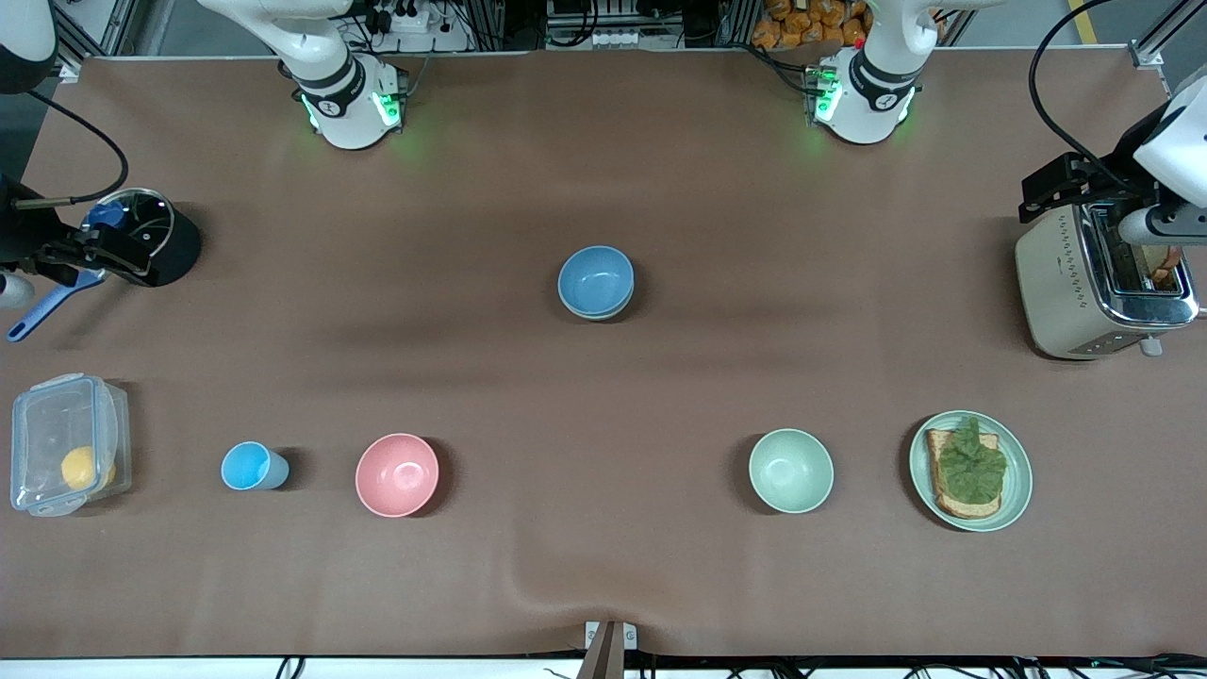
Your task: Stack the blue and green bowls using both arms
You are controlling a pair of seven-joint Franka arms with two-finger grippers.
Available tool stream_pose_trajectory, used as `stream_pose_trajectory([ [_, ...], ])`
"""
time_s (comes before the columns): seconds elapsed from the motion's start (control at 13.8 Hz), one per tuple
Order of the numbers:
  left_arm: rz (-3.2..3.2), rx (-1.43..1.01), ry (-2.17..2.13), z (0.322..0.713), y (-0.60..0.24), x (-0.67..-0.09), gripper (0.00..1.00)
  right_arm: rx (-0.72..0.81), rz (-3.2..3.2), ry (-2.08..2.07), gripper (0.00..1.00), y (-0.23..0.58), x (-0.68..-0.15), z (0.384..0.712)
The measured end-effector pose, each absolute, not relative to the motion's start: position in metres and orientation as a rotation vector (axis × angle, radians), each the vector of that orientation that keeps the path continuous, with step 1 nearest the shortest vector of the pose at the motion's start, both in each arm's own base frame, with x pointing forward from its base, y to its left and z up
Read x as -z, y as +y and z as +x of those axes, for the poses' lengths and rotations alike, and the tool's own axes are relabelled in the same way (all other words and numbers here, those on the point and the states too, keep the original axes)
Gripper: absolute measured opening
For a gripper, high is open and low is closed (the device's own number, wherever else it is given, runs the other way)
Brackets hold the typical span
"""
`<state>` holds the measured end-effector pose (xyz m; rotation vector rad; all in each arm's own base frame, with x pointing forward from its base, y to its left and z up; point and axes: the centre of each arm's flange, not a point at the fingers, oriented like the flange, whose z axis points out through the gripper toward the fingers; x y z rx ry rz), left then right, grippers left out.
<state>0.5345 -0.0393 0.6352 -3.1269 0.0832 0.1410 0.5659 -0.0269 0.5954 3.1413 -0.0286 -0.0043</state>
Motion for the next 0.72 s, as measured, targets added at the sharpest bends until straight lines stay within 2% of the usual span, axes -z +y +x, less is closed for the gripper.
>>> stream_pose_trajectory([
  [0.72, -3.127, -0.135, 0.091, 0.5406, -0.0433, -0.6289, 1.00, 0.006, 3.141, -0.031, 1.00, -0.0276, -0.5948, 0.5661],
])
